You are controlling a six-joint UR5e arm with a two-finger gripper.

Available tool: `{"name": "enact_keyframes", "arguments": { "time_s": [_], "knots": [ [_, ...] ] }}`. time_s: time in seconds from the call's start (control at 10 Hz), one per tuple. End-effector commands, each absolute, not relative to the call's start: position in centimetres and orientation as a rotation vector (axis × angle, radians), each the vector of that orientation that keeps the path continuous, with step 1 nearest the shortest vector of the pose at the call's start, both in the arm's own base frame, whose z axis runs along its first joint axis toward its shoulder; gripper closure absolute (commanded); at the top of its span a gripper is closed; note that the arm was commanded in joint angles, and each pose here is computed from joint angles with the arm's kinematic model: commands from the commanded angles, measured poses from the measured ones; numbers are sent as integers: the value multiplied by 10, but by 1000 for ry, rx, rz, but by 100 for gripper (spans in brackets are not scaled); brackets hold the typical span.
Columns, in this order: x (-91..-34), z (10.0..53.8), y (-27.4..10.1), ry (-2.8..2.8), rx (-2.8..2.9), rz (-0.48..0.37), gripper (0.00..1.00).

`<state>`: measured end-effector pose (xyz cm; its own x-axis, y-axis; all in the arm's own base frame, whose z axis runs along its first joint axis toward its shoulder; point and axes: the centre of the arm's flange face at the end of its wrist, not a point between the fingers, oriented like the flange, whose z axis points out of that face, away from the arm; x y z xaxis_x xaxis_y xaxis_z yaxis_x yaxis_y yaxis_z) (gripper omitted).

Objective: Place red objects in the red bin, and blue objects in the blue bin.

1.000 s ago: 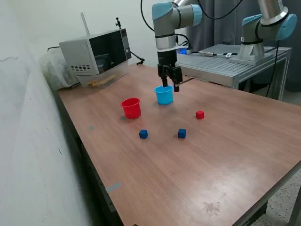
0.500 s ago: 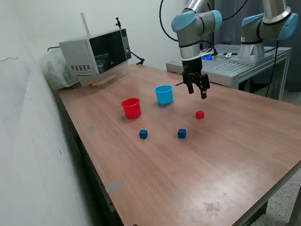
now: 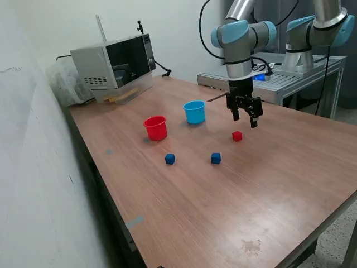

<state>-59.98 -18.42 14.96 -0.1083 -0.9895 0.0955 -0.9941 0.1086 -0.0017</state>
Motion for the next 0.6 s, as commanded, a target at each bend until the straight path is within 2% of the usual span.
{"name": "enact_keyframes", "arguments": {
  "time_s": [0.0,0.3,0.5],
  "knots": [
    [-604,124,-193,-2261,2050,73,0],
    [-608,113,-188,-2261,2039,31,0],
    [-610,114,-183,-2271,2042,-34,0]
  ]
}}
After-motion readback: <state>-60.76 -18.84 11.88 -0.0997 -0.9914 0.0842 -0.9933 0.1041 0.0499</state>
